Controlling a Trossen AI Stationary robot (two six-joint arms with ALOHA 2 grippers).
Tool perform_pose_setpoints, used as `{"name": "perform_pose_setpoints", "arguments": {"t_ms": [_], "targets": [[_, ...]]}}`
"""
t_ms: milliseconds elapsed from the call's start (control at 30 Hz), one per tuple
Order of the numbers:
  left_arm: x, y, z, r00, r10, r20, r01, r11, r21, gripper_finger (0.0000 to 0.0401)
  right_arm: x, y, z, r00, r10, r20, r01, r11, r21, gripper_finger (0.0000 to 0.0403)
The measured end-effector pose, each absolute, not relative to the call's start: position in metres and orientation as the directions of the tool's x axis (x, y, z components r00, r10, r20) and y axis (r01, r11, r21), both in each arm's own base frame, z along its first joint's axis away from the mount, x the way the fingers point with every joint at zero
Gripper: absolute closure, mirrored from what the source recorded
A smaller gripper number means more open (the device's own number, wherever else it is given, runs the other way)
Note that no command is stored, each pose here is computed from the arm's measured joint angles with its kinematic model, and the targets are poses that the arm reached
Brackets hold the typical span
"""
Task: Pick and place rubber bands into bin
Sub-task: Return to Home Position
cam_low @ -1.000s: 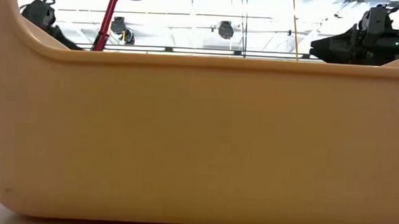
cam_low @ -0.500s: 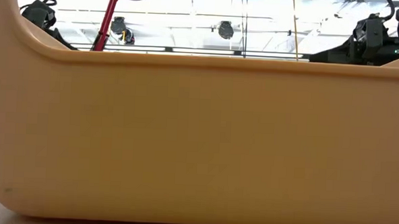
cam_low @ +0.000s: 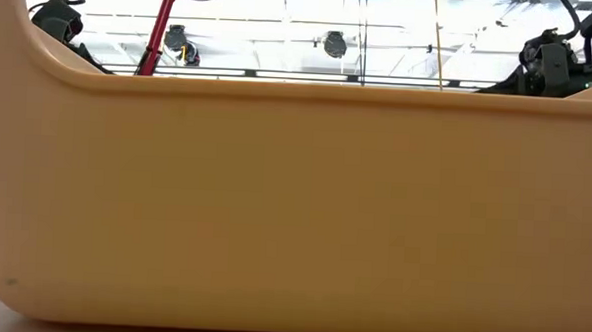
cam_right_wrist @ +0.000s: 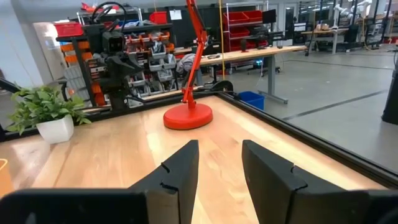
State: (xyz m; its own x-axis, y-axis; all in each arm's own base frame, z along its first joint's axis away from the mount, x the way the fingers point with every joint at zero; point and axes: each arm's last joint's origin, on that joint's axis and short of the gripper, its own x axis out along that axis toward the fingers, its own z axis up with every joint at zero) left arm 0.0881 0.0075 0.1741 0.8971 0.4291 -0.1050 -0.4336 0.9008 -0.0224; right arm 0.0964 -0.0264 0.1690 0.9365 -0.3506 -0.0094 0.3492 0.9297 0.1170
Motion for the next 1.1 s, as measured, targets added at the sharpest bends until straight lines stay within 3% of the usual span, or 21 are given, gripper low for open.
{"name": "perform_pose_setpoints", "arguments": {"t_ms": [1100], "targets": [[0.0882, 0.0075, 0.1741, 0.897, 0.429, -0.105, -0.433, 0.901, -0.022, 0.0313, 0.0963, -0.0264, 0.1735, 0.935, -0.352, 0.037, 0.345, 0.930, 0.123, 0.0283]]}}
